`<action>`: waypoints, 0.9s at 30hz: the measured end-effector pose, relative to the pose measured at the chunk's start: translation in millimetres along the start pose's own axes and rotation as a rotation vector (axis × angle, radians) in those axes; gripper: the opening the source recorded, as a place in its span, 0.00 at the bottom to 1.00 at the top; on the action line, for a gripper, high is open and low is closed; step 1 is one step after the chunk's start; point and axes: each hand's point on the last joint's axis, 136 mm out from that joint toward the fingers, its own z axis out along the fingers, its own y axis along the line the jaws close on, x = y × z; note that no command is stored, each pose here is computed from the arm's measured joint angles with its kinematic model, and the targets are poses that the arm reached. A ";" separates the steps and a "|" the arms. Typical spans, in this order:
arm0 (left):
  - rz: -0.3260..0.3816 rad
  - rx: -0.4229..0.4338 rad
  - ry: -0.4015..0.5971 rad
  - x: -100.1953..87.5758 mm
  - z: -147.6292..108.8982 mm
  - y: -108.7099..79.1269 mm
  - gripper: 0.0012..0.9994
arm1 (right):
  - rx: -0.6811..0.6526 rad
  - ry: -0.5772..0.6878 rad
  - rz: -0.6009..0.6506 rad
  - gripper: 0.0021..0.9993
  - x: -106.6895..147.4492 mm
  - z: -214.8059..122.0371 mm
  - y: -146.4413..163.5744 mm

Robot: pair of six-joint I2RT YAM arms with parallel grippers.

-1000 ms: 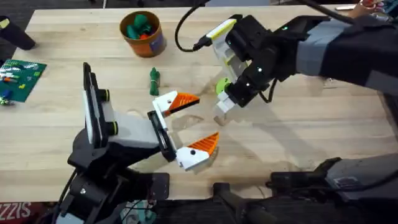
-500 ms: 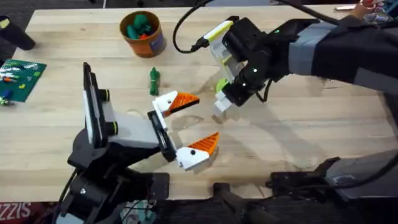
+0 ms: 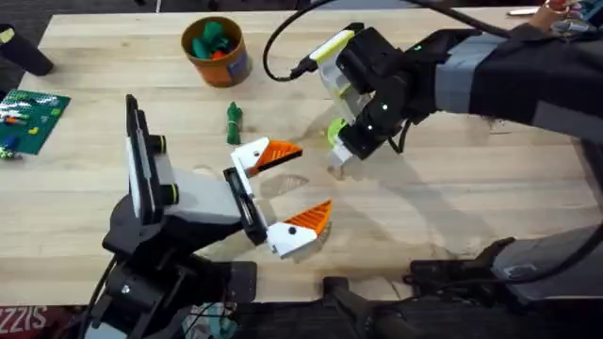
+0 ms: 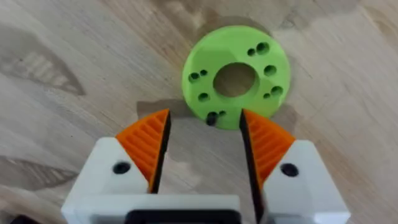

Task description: Pick up the gripper from the table and insert it into the empty holder that is missing its gripper. Then pick up a screw, insert it into the mounting hole, and use the screwdriver to tighten it. Finally, clean up the table by picking up the vegetable and placing it into the bucket.

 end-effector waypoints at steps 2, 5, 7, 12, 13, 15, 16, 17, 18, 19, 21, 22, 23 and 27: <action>0.000 0.000 0.000 0.0 0.0 0.0 0.98 | 0.003 0.000 0.002 0.59 0.0 0.1 -0.6; 0.000 0.000 0.000 0.0 0.0 0.0 0.98 | 0.006 0.000 0.004 0.50 0.0 0.1 -1.1; 0.000 0.000 0.000 0.0 0.0 0.0 0.98 | 0.007 0.000 0.005 0.46 -0.2 0.1 -1.3; 0.000 0.000 0.000 0.1 0.0 0.0 0.98 | 0.007 -0.001 0.005 0.42 -0.4 -0.1 -1.4; 0.000 0.000 0.000 0.0 0.0 0.0 0.98 | 0.007 -0.001 0.006 0.42 -0.4 -0.1 -1.5; 0.000 0.000 0.000 0.1 0.0 0.0 0.98 | 0.007 -0.001 0.005 0.38 -0.4 -0.1 -1.5; 0.000 0.000 0.000 0.0 0.0 0.0 0.98 | 0.007 -0.001 0.005 0.34 -0.4 -0.1 -1.5; -0.001 0.000 0.000 0.1 0.0 0.0 0.98 | 0.007 -0.001 0.006 0.33 -0.4 -0.1 -1.5; 0.000 0.000 0.000 0.0 0.0 0.0 0.98 | 0.007 -0.001 0.005 0.32 -0.4 -0.1 -1.5; -0.001 0.000 0.000 0.1 0.0 0.0 0.98 | 0.007 -0.001 0.005 0.30 -0.4 -0.1 -1.5; 0.000 0.000 0.000 0.0 0.0 0.0 0.98 | 0.007 -0.001 0.005 0.26 -0.3 -0.1 -1.5; 0.000 0.000 0.000 0.1 0.0 0.0 0.98 | 0.007 -0.001 0.006 0.23 -0.4 -0.1 -1.5; 0.000 0.000 0.000 0.0 0.0 0.0 0.98 | 0.006 -0.001 0.004 0.17 -0.4 -0.1 -1.5; 0.000 0.000 0.000 0.0 0.0 0.0 0.98 | 0.002 -0.002 0.005 0.01 -0.6 -0.2 -0.8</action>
